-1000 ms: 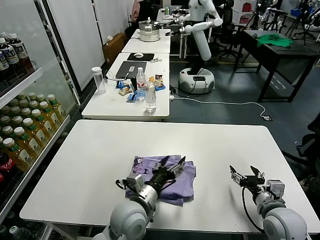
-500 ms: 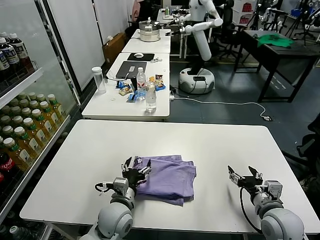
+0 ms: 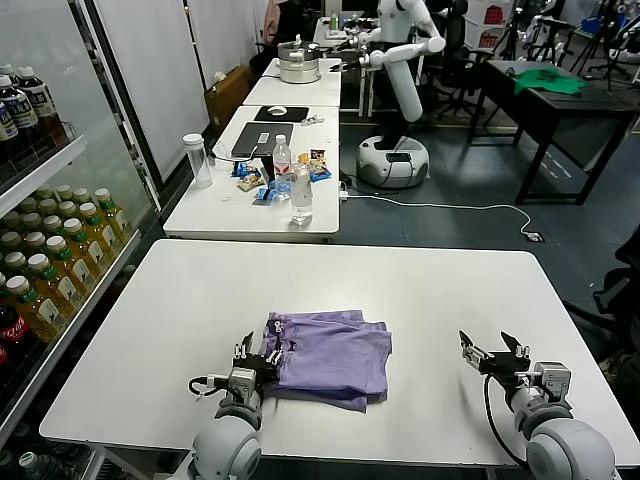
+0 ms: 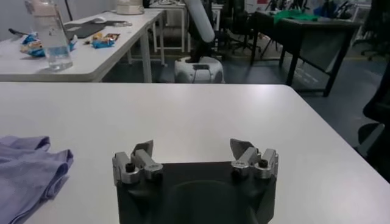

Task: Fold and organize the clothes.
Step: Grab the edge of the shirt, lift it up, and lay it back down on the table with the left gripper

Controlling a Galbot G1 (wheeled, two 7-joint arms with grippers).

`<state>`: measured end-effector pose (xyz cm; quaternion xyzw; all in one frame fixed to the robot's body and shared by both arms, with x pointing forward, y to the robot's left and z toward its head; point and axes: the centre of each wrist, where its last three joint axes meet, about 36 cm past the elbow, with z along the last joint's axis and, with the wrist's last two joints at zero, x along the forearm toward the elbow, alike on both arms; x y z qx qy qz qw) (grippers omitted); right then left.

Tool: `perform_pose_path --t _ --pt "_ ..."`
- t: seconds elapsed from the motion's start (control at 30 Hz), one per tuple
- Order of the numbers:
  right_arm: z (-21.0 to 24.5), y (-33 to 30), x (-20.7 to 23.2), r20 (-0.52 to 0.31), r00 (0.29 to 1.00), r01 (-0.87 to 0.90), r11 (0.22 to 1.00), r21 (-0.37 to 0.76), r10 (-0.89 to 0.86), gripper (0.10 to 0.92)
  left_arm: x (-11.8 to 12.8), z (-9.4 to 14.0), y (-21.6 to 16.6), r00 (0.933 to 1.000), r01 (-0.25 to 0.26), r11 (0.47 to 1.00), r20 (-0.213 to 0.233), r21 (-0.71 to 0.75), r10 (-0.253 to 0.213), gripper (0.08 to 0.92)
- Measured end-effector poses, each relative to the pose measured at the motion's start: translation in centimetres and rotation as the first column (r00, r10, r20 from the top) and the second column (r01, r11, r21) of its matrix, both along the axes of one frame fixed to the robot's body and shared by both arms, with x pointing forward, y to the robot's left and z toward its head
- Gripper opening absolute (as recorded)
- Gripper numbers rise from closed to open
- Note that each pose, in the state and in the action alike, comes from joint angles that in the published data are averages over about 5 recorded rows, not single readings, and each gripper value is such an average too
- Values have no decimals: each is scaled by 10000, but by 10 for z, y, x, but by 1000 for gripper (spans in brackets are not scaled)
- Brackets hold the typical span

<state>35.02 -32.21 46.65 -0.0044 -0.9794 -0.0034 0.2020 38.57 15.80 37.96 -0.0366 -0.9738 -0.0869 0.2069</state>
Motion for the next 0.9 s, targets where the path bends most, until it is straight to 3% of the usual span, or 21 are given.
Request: perform_pose_path --t 0.5,0.9 --pt "1 0 -2 22 10000 29 10000 13 -29 823 10 7 18 9933 -199 9776 -1152 -2097 -45 142" --pt "5 -3 -2 91 9999 91 10000 -30 -90 823 17 27 48 9863 -954 8684 -1639 -4866 165 102"
